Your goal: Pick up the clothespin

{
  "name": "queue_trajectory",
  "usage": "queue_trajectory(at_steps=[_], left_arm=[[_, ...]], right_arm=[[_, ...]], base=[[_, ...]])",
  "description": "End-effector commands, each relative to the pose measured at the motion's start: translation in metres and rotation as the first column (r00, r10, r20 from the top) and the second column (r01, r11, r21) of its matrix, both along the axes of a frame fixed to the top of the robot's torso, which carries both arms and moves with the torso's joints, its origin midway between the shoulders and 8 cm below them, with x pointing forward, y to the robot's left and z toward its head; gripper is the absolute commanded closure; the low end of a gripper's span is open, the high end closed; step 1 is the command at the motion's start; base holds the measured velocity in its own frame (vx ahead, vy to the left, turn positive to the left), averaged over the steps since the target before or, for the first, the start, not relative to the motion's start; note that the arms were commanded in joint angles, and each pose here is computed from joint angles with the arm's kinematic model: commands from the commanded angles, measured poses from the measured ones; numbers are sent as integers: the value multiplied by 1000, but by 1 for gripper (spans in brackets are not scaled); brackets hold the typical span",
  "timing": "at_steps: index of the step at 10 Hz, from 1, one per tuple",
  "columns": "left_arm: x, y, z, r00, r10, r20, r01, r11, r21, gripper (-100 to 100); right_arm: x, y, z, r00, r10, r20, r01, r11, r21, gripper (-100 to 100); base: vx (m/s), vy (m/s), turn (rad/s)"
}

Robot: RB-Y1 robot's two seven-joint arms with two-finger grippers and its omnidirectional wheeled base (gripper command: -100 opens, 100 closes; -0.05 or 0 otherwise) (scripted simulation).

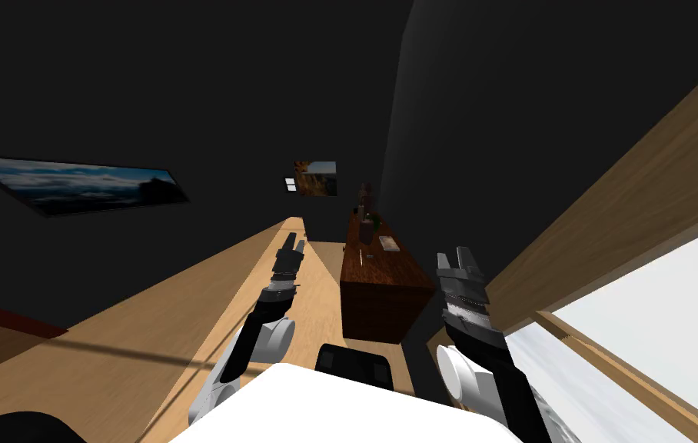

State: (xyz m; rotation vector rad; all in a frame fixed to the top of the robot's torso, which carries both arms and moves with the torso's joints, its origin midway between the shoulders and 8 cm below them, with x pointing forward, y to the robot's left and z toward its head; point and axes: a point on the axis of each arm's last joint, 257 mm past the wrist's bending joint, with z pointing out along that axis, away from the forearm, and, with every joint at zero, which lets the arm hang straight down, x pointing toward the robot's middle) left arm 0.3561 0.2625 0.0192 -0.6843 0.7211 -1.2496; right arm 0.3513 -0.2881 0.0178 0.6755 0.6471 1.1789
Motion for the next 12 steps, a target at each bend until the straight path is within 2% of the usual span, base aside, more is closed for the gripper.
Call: queue_trajectory(at_steps=[1,6,10,11,12], left_arm=[[0,0,0,1000,0,0,0,1000,0,0],[0,0,0,1000,0,0,0,1000,0,0],[0,0,0,1000,0,0,0,1000,0,0],[0,0,0,1000,0,0,0,1000,0,0],[0,0,0,1000,0,0,0,1000,0,0]], right_arm=[[6,8,-6,1000,28,-14,-28,999,-43,-100],[27,25,-31,993,94,-65,-104,980,-171,-100],[47,33,-58,985,127,-119,-157,942,-298,-100],[47,33,-58,984,130,-122,-161,937,-308,-100],[54,34,-68,981,134,-141,-177,918,-355,-100]], base=[[-23,10,95],[-46,25,96],[-38,24,106],[-23,24,64],[-29,28,141]])
